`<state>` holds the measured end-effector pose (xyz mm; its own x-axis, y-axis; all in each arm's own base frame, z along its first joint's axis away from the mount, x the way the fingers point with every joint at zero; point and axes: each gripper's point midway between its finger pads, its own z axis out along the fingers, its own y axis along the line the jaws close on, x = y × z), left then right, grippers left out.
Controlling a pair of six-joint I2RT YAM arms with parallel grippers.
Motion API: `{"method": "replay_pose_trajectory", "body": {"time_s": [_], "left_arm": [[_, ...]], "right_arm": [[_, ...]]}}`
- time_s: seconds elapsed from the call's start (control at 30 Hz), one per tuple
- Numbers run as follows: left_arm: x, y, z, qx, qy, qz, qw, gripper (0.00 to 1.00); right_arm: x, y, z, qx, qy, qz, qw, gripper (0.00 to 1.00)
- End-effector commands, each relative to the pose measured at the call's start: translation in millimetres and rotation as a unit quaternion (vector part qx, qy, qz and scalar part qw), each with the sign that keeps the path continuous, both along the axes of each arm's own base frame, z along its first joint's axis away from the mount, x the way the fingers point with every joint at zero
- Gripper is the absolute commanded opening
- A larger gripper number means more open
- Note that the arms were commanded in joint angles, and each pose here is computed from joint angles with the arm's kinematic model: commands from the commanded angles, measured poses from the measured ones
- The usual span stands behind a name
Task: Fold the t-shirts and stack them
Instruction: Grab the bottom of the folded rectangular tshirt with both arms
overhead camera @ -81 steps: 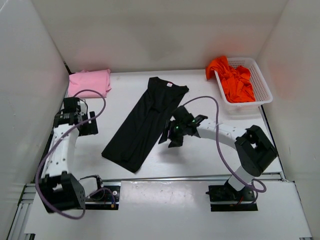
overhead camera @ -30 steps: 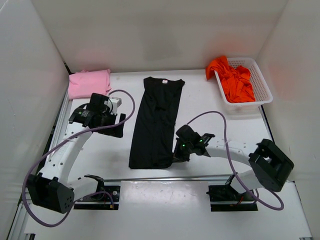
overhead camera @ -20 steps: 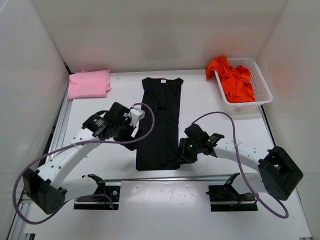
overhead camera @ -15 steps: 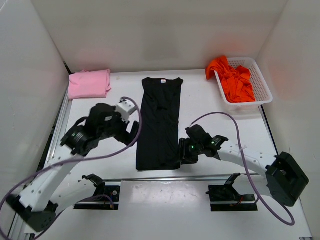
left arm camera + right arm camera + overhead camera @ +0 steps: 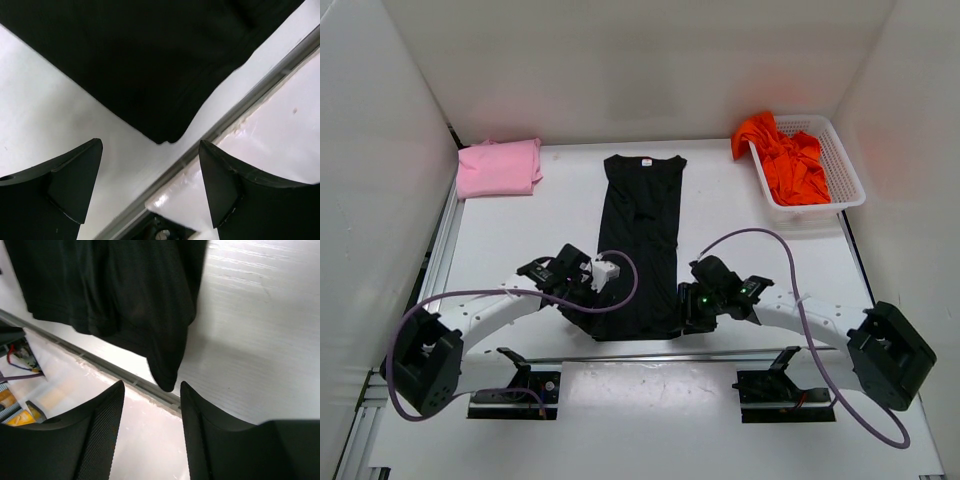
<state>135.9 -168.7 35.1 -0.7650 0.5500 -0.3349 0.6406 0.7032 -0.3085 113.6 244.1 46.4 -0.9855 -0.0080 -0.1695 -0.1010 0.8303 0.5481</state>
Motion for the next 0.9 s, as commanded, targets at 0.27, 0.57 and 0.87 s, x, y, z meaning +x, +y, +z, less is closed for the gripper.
{"method": "replay_pose_trajectory", "body": {"time_s": [0.27,0.57,0.87], "left_arm": [[-1,-18,-18,-0.044,0.012,-0.016,0.999,0.85],[-16,-9,-39,-0.017,0.06,-0.016,0.998,0.62],[0,-23,-23,-0.04,0.036,-0.019,0.998,0.11]], "right_arm": [[0,-6,-25,-0.017,0.009,-0.011,1.0,0.49],[1,2,-23,0.004,0.01,-0.007,1.0,0.47],[5,9,-17,0.018,0.007,0.017,1.0,0.0]]}}
